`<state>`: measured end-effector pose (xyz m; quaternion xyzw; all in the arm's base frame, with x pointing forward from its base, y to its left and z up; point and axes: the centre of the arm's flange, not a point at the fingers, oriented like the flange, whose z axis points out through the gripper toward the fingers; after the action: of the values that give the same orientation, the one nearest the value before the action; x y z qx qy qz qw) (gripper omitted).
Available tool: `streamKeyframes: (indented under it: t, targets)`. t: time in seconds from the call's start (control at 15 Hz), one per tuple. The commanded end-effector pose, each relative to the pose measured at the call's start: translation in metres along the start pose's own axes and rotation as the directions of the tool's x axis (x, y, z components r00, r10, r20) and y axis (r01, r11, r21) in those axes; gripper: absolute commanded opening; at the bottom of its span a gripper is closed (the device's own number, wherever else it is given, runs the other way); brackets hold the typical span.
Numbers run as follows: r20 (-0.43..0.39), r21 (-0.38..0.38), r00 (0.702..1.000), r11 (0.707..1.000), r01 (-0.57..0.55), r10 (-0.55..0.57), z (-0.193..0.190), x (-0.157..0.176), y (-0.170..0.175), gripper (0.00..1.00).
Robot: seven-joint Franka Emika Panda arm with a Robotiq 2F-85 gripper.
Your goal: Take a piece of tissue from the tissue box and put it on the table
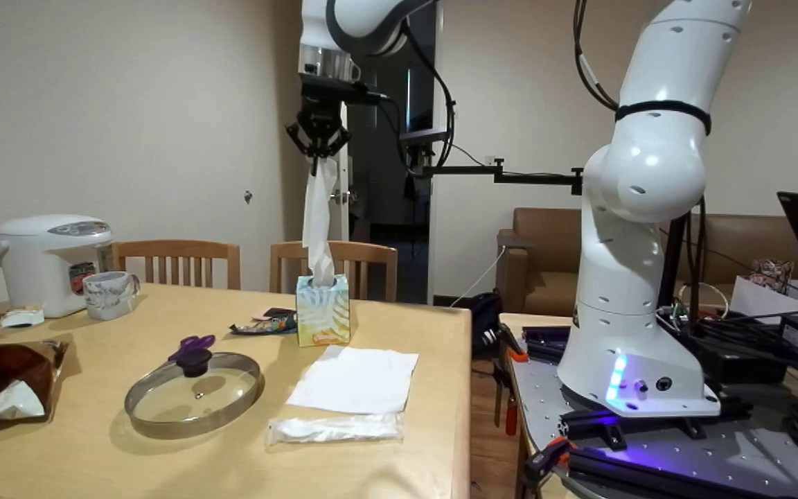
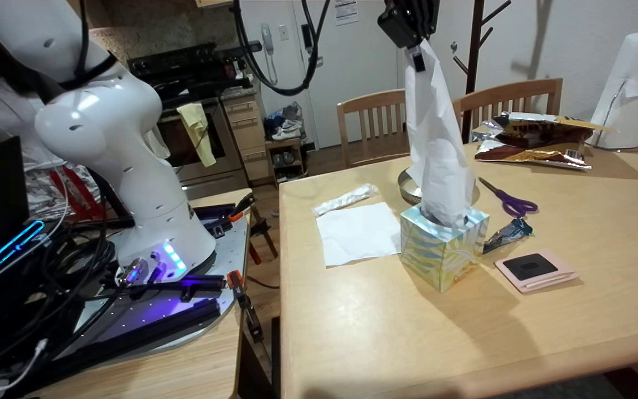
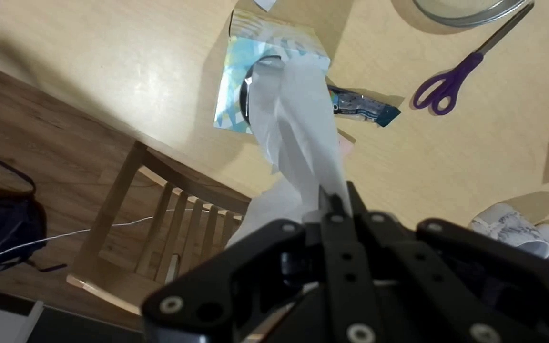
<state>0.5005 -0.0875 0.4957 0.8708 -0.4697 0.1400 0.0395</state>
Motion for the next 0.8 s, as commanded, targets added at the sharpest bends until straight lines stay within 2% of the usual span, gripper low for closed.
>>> streamKeyframes:
  t: [0.0,0.47,0.73]
  targets:
    - [-0.030,-0.002,0.999,1.000,0.026,-0.026,-0.018,-0.028,0.003,0.00]
    - [-0.051,0.038,0.993,0.993,0.112,-0.110,-0.036,-0.080,-0.016,0.00]
    - [-0.008,0.062,0.995,0.993,0.096,-0.096,-0.023,-0.106,-0.034,0.00]
